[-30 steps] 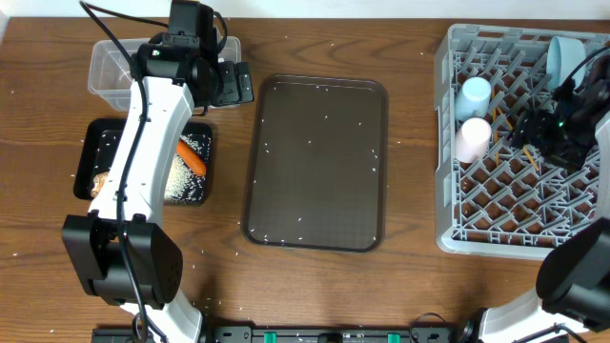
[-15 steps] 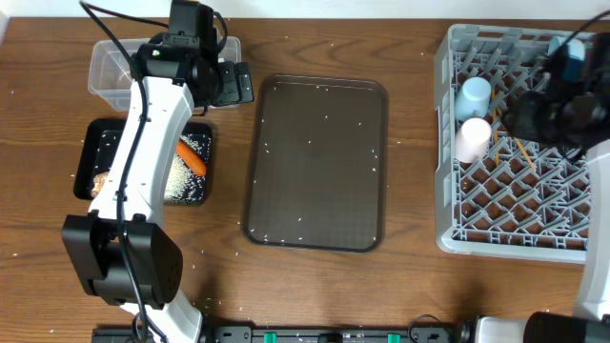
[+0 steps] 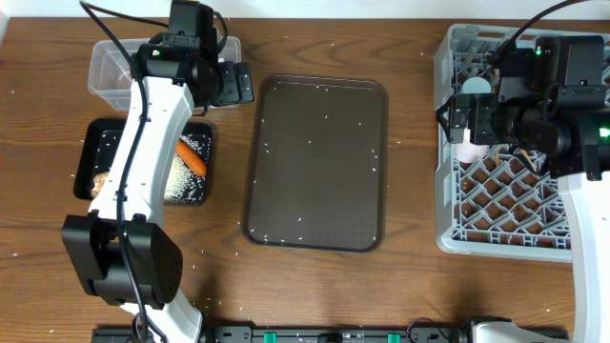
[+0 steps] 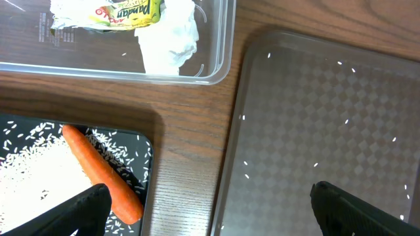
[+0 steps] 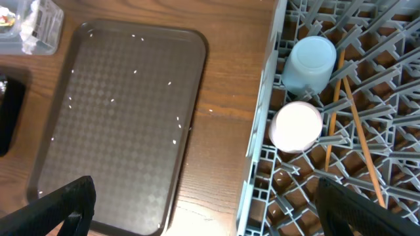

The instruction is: Sort waste into correct bins and load items into the dishwasher rack

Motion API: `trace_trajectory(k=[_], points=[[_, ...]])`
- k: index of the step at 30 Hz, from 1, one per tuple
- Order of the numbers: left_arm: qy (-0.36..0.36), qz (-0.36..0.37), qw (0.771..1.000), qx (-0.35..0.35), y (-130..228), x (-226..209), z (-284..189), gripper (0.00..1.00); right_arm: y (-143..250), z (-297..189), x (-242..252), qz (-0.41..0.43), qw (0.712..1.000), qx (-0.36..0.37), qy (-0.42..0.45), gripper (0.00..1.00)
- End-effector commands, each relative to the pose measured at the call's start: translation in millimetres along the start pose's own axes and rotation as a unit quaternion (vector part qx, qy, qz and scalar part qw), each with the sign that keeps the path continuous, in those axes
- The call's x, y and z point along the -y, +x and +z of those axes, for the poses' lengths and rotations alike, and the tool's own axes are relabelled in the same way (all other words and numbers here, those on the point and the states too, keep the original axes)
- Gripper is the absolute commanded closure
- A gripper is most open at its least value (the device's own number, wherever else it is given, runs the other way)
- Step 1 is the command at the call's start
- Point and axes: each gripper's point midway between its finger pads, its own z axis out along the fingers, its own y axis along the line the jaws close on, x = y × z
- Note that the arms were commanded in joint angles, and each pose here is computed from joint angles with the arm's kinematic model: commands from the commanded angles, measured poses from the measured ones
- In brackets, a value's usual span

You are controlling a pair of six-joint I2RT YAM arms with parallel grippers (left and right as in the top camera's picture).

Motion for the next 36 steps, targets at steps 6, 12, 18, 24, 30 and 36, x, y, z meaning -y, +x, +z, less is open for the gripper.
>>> trace_trajectory(k=[6, 12, 18, 24, 30, 36], points=[[-0.004, -0.007, 1.0, -0.008, 4.3, -3.3, 4.3, 0.02, 16.8, -5.3, -0.1, 0.001, 0.999, -0.032, 0.007, 0.01], [-0.004, -0.007, 1.0, -0.008, 4.3, -3.3, 4.3, 0.02, 0.4, -4.7, -1.8, -0.011, 1.0, 0.001, 0.002, 0.01], [-0.004, -0.007, 1.0, -0.008, 4.3, -3.3, 4.3, 0.02, -18.2, 1.6, -2.0, -0.038, 0.998, 0.052, 0.001, 0.01], [-0.004, -0.007, 1.0, -0.008, 4.4, -3.3, 4.3, 0.02, -12.6, 14.6, 0.6, -0.051, 0.989, 0.138, 0.0, 0.01], [-0.004, -0.007, 1.0, -0.008, 4.3, -3.3, 4.3, 0.02, 38.8, 27.4, 13.5, -0.067, 0.974, 0.215, 0.021, 0.01], [-0.004, -0.007, 1.0, -0.008, 4.3, -3.3, 4.3, 0.02, 104.3, 40.4, 20.4, -0.071, 0.957, 0.281, 0.026, 0.01]])
